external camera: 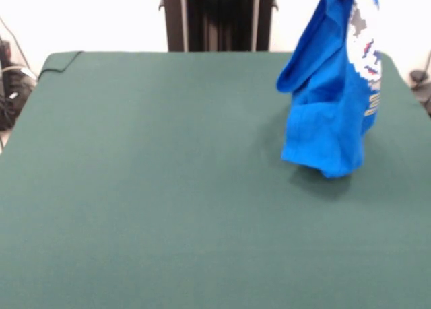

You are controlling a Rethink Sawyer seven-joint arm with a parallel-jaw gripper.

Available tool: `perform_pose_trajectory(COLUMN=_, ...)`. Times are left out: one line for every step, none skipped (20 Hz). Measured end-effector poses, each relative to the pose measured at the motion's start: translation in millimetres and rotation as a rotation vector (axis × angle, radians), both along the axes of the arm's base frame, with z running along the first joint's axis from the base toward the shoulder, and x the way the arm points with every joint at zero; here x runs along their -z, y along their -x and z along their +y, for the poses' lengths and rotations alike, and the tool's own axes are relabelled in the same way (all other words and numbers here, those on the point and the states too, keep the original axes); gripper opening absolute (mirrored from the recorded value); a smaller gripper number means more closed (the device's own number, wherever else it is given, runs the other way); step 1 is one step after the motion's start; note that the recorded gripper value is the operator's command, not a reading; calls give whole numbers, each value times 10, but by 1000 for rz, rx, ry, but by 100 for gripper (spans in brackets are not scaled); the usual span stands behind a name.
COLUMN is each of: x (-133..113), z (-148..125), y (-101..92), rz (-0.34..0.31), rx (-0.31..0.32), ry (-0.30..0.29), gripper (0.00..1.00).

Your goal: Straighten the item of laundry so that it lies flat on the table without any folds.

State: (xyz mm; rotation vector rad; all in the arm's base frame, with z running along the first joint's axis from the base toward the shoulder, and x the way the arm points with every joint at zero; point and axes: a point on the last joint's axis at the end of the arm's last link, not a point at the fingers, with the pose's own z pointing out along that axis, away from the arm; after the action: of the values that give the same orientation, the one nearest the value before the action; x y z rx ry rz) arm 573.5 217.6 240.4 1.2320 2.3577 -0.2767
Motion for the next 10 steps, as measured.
perform_pose_trajectory(x=-9, z=32, y=5, rz=3, rx=6, ry=-7, gripper=0)
perform_pose_trajectory(x=-30, z=137, y=22, rz=10, rx=24, ry=-31, gripper=0)
perform_pose_trajectory(x=-44, z=196, y=28, rz=11, rx=36, ry=-45, gripper=0)
perform_pose_trajectory(x=-53, z=229, y=30, rz=11, rx=44, ry=-54, gripper=0)
perform_pose_trajectory(x=-62, z=261, y=32, rz=10, rx=52, ry=-62, gripper=0)
perform_pose_trajectory(x=-72, z=300, y=33, rz=9, rx=63, ry=-73, gripper=0)
perform_pose_trajectory(x=-90, z=358, y=32, rz=3, rx=80, ry=-88, gripper=0)
perform_pose_trajectory(x=-98, z=380, y=30, rz=-2, rx=88, ry=-94, gripper=0)
perform_pose_trajectory(x=-105, z=398, y=26, rz=-11, rx=101, ry=-102, gripper=0)
perform_pose_trajectory(x=-103, z=395, y=21, rz=-13, rx=103, ry=-103, gripper=0)
